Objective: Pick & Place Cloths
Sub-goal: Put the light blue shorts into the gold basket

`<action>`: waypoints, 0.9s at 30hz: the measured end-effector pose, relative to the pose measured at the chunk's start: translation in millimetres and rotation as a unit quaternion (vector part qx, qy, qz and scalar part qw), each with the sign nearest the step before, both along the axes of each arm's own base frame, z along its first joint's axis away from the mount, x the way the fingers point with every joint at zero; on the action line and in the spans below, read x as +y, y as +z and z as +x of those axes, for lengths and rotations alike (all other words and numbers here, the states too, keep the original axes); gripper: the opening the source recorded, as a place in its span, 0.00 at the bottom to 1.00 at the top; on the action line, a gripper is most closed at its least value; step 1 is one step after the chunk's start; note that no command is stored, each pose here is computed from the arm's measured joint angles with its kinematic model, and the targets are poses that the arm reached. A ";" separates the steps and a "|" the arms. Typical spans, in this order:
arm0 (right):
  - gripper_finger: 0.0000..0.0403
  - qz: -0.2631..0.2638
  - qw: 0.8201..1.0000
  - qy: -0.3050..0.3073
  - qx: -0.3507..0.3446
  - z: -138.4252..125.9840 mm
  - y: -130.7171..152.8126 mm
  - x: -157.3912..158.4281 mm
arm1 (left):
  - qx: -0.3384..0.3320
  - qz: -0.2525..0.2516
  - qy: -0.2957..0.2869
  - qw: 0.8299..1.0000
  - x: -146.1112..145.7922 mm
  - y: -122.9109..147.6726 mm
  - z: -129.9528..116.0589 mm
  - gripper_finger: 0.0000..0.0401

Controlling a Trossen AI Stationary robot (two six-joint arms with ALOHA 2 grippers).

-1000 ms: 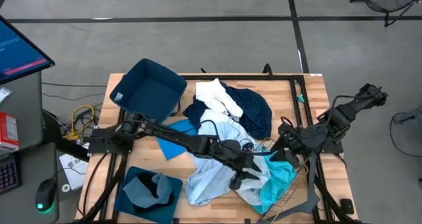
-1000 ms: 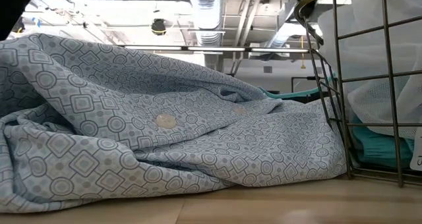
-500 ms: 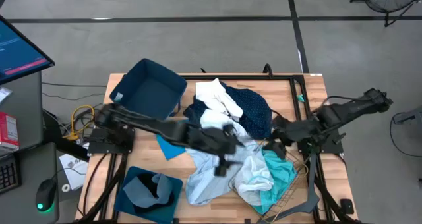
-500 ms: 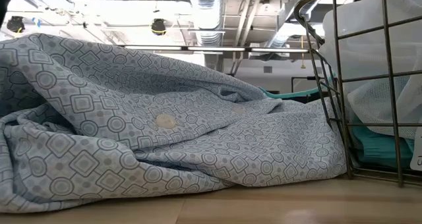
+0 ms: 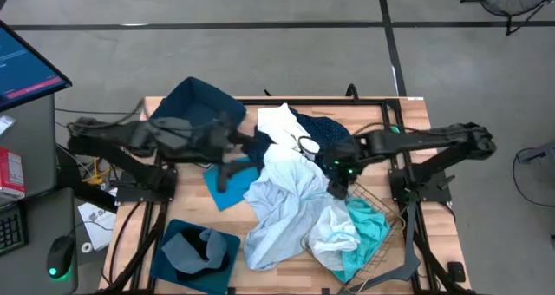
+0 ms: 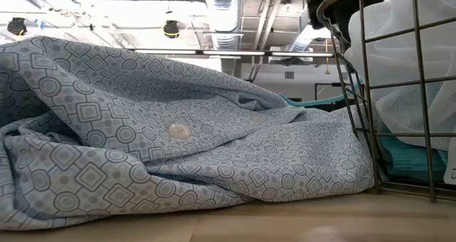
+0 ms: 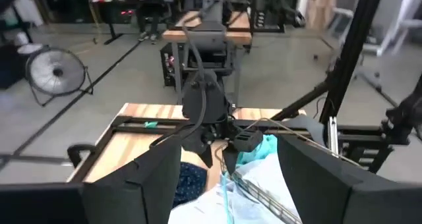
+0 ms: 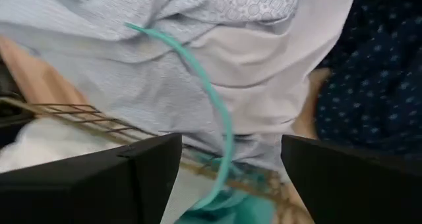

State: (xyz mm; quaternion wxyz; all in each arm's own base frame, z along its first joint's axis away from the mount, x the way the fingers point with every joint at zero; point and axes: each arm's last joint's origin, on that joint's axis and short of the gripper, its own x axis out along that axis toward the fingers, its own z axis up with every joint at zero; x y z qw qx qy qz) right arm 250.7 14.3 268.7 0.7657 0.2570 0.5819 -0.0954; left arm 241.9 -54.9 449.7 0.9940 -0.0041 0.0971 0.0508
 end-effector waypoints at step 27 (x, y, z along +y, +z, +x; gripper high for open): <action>0.22 0.052 0.984 0.101 0.138 48.7 -62.4 -6.0 | -0.007 -0.084 0.021 0.996 10.2 -52.5 -37.7 0.55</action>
